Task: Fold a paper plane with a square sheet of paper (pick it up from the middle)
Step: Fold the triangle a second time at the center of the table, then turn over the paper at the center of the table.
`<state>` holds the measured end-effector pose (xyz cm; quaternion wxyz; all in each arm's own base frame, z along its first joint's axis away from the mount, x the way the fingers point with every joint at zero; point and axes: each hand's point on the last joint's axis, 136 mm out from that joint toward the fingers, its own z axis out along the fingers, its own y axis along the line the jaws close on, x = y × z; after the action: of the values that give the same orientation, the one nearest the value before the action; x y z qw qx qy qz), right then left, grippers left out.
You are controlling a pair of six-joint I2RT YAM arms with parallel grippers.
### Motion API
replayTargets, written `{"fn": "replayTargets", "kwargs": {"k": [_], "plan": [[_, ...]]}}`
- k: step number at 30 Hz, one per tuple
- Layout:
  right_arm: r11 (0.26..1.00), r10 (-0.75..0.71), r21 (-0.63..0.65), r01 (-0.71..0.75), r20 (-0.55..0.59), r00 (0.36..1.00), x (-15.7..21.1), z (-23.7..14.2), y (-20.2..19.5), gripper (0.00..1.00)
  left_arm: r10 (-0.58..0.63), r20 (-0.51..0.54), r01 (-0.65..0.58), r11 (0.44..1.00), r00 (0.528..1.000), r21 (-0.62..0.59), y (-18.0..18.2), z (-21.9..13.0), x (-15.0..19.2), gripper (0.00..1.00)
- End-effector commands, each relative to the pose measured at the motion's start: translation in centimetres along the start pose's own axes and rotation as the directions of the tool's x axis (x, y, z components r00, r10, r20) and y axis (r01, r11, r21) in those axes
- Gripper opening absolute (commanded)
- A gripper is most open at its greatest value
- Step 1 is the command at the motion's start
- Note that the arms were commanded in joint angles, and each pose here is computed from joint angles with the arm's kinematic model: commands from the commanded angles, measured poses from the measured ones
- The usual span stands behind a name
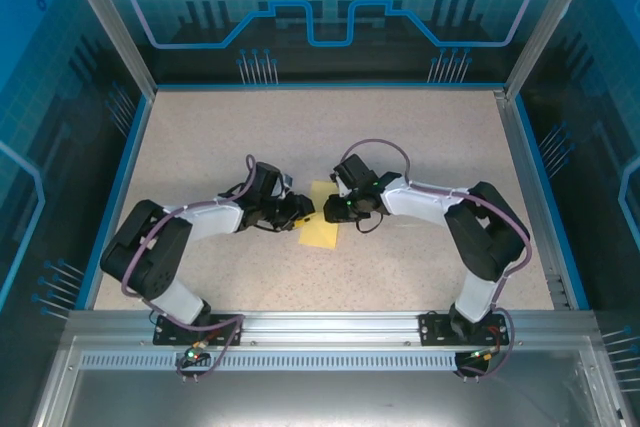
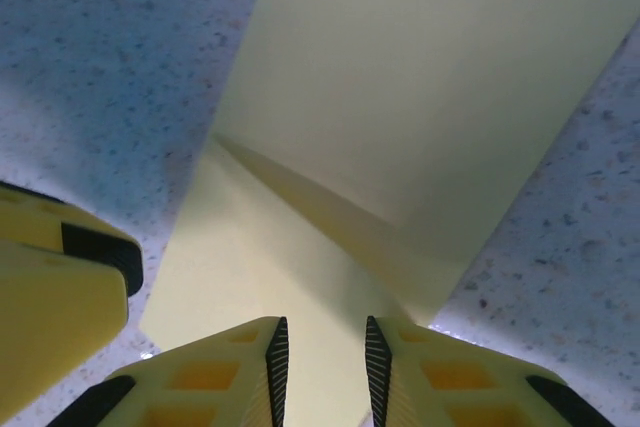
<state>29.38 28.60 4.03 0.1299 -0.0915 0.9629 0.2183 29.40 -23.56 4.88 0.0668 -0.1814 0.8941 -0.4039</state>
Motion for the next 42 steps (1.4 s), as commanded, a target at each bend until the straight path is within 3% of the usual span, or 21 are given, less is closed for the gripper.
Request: {"fn": "replayTargets", "kwargs": {"k": [1, 26, 42], "plan": [[1.000, 0.027, 0.006, -0.027, -0.005, 1.000, -1.0, 0.7, -0.8, 0.29, -0.032, -0.005, 0.032, 0.999, 0.999, -0.018, 0.3, 0.7, -0.2, 0.36], [0.989, 0.145, 0.006, -0.145, -0.050, 0.988, 0.4, 2.4, -3.1, 0.28, -0.148, -0.035, 0.142, 0.979, 0.988, -0.148, 1.8, 2.0, -0.2, 0.42], [0.989, 0.146, 0.001, -0.146, -0.055, 0.988, 1.0, 2.5, -3.4, 0.27, -0.137, -0.042, 0.131, 0.982, 0.990, -0.135, 0.7, 2.6, -0.7, 0.38]]}}
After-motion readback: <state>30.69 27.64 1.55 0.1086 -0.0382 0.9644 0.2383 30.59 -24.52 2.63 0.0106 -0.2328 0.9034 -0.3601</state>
